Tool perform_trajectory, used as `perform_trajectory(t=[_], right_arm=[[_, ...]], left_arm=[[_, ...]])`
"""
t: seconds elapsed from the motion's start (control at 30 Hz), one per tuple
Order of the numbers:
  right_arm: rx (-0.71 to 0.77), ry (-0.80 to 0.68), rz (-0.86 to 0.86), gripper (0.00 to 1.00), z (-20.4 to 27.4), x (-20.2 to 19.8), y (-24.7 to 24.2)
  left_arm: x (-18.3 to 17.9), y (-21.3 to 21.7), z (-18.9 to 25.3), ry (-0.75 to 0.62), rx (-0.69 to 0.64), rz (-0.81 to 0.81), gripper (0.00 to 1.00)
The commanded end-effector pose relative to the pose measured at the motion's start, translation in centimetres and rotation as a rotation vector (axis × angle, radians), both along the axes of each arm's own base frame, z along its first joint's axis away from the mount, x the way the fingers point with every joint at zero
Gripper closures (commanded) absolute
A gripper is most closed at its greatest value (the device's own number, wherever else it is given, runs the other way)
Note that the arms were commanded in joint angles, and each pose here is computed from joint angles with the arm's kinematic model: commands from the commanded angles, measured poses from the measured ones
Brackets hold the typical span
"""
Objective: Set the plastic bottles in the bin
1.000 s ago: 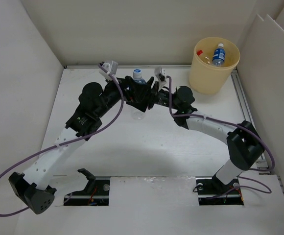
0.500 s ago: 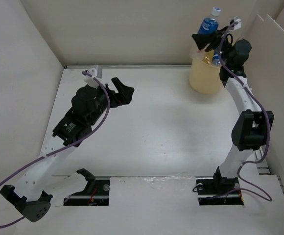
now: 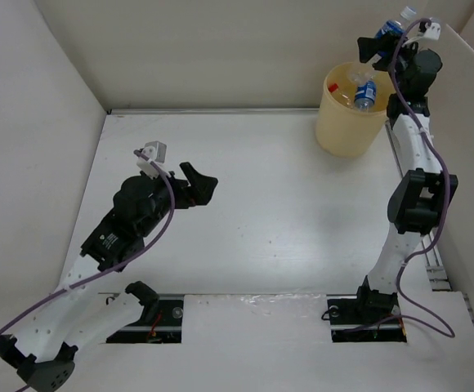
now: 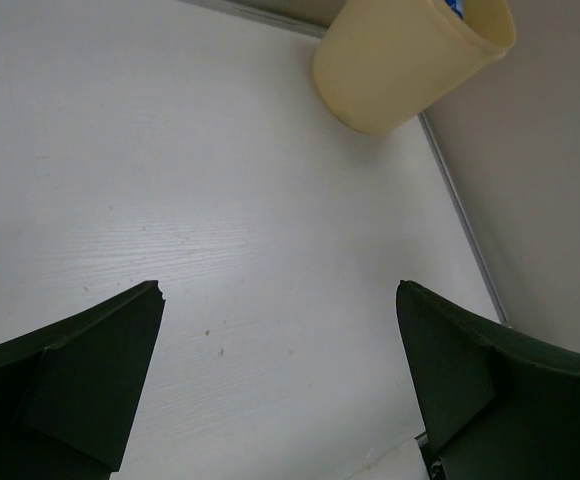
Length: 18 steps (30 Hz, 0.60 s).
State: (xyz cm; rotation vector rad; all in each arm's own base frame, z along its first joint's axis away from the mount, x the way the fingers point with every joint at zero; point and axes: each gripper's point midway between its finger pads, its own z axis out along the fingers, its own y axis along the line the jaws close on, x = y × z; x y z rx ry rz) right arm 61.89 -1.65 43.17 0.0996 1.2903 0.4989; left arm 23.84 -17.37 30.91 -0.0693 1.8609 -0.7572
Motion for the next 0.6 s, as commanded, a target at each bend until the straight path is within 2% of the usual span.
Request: perform_trajectory(t=[0.0,0.23,0.33,0.37,0.43,0.47,0.5,0.53,0.57], right_arm=[[-0.05,-0.026,-0.083,0.0,2.1,0.1,-1.9],[-0.053,0.012,-0.084,0.0,1.2,0.9,-2.1],[-0.076,-0.017,-0.025,0.0,3.0,-0.3,-0.9],[-0.086,-0.053,-0.003,0.0,5.3,-2.2,0.2],[-0.126,-0.02,0.028,0.0,4.9,-4.1,2.0],[-0.193,-0.014,0.033,0.0,5.9,-6.8,3.4],[-0.247,-0.072,0.014,0.0,8.3,-8.6,3.4],[-0.28,0.012,0.035,0.0,6.5,-9.6,4.5],[-0.314,0.03,0.039,0.0,6.6,-11.0,4.9]], left_arm=[[-1.0,0.4,0.7,-0.018,-0.032,-0.005,0.0],[-0.7,1.4,-1.1,0.014,0.018,0.041,0.0],[-0.7,1.8,-1.5,0.026,0.034,0.063,0.0],[-0.6,2.0,-1.0,0.015,0.029,0.075,0.0],[-0.4,3.2,-0.6,0.017,0.049,0.131,0.0],[-0.1,4.0,0.0,0.012,0.074,0.173,0.0],[-0.2,4.0,0.4,0.016,0.078,0.173,0.0],[0.2,4.8,0.8,0.011,0.1,0.213,0.0],[0.3,5.1,1.2,0.013,0.12,0.231,0.0]])
